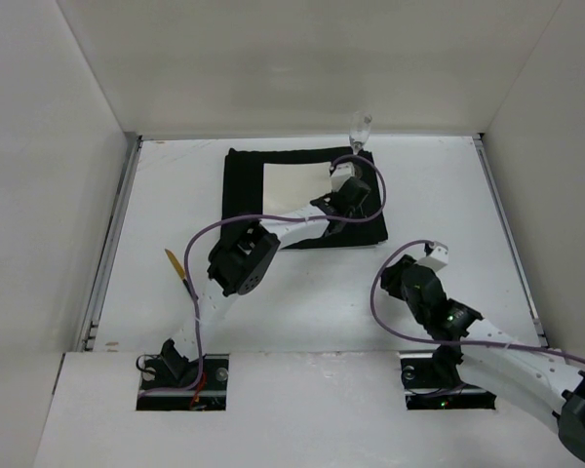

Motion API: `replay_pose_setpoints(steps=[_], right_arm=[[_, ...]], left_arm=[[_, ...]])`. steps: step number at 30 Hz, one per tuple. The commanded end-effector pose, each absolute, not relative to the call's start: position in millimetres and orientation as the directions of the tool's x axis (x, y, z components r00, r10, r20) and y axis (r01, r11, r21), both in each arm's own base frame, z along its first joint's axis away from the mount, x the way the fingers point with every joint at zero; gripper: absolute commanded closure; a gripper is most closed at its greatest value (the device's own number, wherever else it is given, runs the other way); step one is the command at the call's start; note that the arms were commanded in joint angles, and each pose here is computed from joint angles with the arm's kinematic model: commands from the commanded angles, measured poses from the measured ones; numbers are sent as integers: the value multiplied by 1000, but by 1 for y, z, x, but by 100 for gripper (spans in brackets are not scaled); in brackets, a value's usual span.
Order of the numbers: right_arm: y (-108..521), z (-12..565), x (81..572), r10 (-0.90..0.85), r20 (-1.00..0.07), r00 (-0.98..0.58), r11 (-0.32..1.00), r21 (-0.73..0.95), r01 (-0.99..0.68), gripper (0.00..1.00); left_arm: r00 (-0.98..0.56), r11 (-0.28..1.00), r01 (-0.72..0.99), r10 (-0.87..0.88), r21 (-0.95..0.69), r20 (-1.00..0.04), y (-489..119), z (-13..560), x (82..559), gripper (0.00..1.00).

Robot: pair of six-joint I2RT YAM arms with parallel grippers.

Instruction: Set the dinner table for one person

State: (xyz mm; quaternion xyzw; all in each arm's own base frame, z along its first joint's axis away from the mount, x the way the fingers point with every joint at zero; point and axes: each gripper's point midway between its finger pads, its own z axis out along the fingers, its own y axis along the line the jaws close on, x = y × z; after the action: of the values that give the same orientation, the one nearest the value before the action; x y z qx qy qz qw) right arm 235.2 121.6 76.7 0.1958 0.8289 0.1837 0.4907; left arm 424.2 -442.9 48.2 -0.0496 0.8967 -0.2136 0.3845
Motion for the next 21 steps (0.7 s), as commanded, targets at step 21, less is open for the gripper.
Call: replay_pose_setpoints(steps=[21], right_arm=[[127, 98, 243, 552, -745, -374, 825, 554, 115, 60]], left_arm=[[-659, 906, 35, -296, -421, -691, -442, 61, 439, 84]])
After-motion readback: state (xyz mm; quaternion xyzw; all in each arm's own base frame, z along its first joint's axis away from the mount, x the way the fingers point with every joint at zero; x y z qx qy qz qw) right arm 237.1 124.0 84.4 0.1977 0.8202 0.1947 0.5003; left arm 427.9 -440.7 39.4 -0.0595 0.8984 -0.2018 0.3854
